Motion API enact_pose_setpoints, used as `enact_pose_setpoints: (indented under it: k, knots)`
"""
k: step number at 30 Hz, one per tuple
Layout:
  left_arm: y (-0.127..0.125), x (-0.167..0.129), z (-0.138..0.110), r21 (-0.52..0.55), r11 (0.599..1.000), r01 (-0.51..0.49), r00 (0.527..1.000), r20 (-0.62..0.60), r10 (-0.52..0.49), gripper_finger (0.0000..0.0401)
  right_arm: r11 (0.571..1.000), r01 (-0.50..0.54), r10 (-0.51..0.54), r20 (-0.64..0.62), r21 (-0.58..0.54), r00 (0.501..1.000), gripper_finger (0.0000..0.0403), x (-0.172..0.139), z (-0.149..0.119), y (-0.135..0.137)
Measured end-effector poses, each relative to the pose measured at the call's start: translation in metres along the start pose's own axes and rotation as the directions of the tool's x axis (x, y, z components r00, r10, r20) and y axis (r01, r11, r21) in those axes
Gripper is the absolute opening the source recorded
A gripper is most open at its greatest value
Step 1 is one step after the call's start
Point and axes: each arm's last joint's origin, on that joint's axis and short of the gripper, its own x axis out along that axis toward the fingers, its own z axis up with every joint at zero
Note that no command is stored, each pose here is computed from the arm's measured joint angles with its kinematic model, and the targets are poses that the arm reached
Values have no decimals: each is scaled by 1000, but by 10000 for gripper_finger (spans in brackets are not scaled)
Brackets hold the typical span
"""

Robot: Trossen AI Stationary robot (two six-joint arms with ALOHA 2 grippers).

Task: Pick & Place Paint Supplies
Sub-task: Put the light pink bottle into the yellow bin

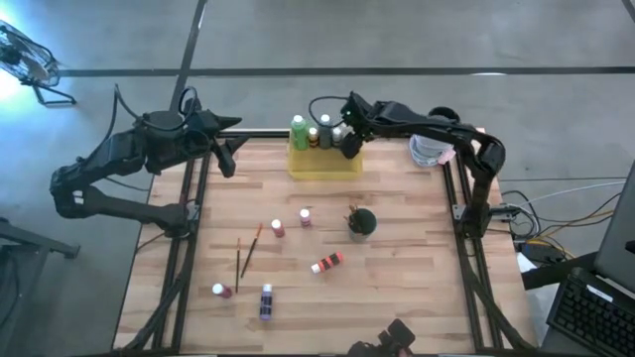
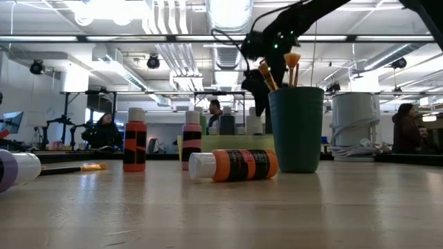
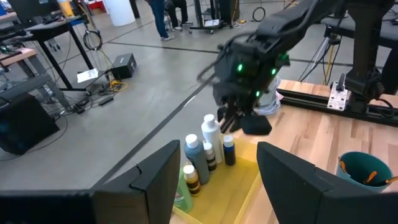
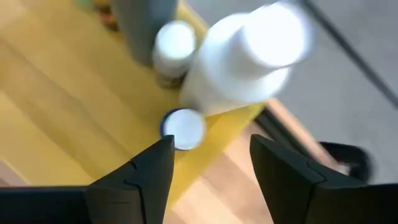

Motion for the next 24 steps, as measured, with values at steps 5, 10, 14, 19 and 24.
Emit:
enact_pose_setpoints:
  k: [5,10,14,19,24]
  knots:
    - [0,0,0,0,1000,0,1000,0,0,218,1000,18,-20,73,15,997,211,-32,1,-9]
    - [0,0,0,0,1000,-2,1000,0,2,218,1000,-1,-3,155,26,988,197,-66,0,-13]
    - [0,0,0,0,1000,-2,1000,0,2,218,999,-25,19,220,23,975,180,-93,-3,-12]
    - [0,0,0,0,1000,-2,1000,0,2,218,998,-64,59,301,5,952,159,-129,-11,-8]
    - [0,0,0,-21,1000,-2,1000,-1,2,218,993,-113,122,361,-44,924,138,-158,-22,5]
